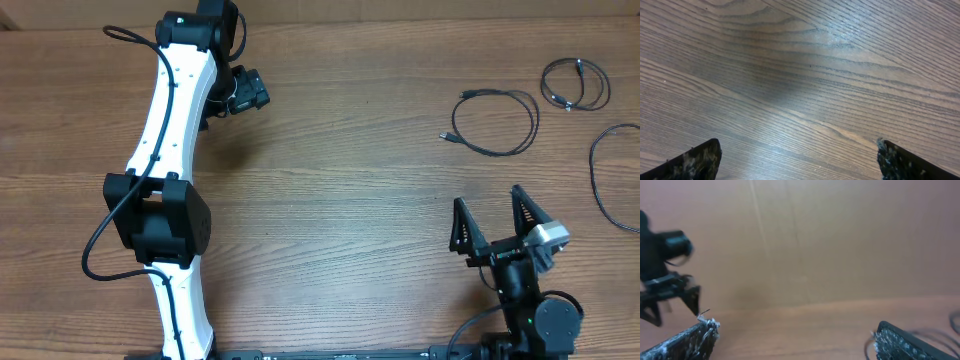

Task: Untangle cables

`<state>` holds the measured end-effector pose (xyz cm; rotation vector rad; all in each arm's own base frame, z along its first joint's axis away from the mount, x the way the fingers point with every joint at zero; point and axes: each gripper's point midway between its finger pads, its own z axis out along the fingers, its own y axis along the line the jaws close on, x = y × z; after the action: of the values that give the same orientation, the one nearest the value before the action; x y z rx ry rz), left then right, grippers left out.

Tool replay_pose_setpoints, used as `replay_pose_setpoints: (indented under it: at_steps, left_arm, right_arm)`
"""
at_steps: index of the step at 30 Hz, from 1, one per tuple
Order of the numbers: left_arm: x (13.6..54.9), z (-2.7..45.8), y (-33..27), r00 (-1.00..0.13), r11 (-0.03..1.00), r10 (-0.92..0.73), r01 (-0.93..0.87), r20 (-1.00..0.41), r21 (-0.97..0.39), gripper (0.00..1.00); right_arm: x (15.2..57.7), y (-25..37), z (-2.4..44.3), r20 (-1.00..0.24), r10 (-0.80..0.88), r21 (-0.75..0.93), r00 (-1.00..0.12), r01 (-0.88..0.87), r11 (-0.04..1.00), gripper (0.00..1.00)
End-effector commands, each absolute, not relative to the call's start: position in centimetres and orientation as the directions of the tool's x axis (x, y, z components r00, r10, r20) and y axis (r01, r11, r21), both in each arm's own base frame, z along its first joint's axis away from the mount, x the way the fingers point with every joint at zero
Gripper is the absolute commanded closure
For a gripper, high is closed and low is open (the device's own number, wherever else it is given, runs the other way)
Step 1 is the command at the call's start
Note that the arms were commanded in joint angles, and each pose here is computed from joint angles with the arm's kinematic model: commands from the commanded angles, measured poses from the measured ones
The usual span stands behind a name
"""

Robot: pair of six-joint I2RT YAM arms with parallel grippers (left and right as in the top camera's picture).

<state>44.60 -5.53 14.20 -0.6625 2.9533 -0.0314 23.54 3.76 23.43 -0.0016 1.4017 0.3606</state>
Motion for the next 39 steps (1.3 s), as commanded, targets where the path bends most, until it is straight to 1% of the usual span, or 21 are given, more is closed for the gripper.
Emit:
replay_pose_setpoints:
  at_steps: [1,6,9,10,13,20,25,27,39]
  left_arm:
    - [44.7,14.9,-5.5,-0.891,0.9,-0.436,-0.433,-0.126,-0.049,0.01]
    - [44.7,14.9,-5.5,-0.891,0.9,-0.435,-0.433,-0.126,-0.049,0.0]
    - [44.7,14.9,-5.5,-0.891,0.9,-0.435,-0.433,-0.126,-0.049,0.01]
    - [44.7,14.9,-5.5,-0.891,0.9,-0.436,-0.433,-0.126,-0.049,0.0]
    - [44.7,14.9,-5.5,-0.891,0.9,-0.436,-0.433,-0.126,-0.049,0.0]
    - [44.7,14.9,-5.5,-0.891,0.9,-0.436,-0.433,-0.126,-0.049,0.01]
    - [44.7,14.9,-5.5,-0.891,0.9,-0.436,-0.433,-0.126,-0.049,0.0]
    - [44.7,14.9,-5.5,-0.891,0.9,-0.436,-0.433,-0.126,-0.049,0.01]
    - [44.7,14.9,-5.5,-0.891,0.9,-0.436,-0.433,-0.126,-0.049,0.01]
  right_arm:
    - [24.1,3.0,21.4,-0.972,0.205,0.182,0.112,-0.192,0.964,0.0]
    - [24.4,2.7,19.3,-0.989,0.14,0.131,0.05,-0.159,0.979,0.0]
    - [24.6,1.9,17.3,-0.99,0.139,0.141,-0.026,-0.102,0.985,0.0]
    - [24.6,1.6,17.0,-0.99,0.139,0.142,-0.036,-0.084,0.986,0.0]
    - [24.6,1.1,16.9,-0.99,0.138,0.139,-0.033,-0.051,0.989,0.0]
    - [24.6,1.1,16.9,-0.99,0.136,0.137,-0.032,-0.052,0.989,0.0]
    - [24.6,1.4,16.9,-1.0,0.011,0.013,-0.025,-0.075,0.997,0.0]
    - [24.6,1.4,16.9,-1.0,-0.013,-0.011,-0.024,-0.074,0.997,0.0]
    - [24.6,1.3,17.0,-1.0,-0.013,-0.012,-0.023,-0.071,0.997,0.0]
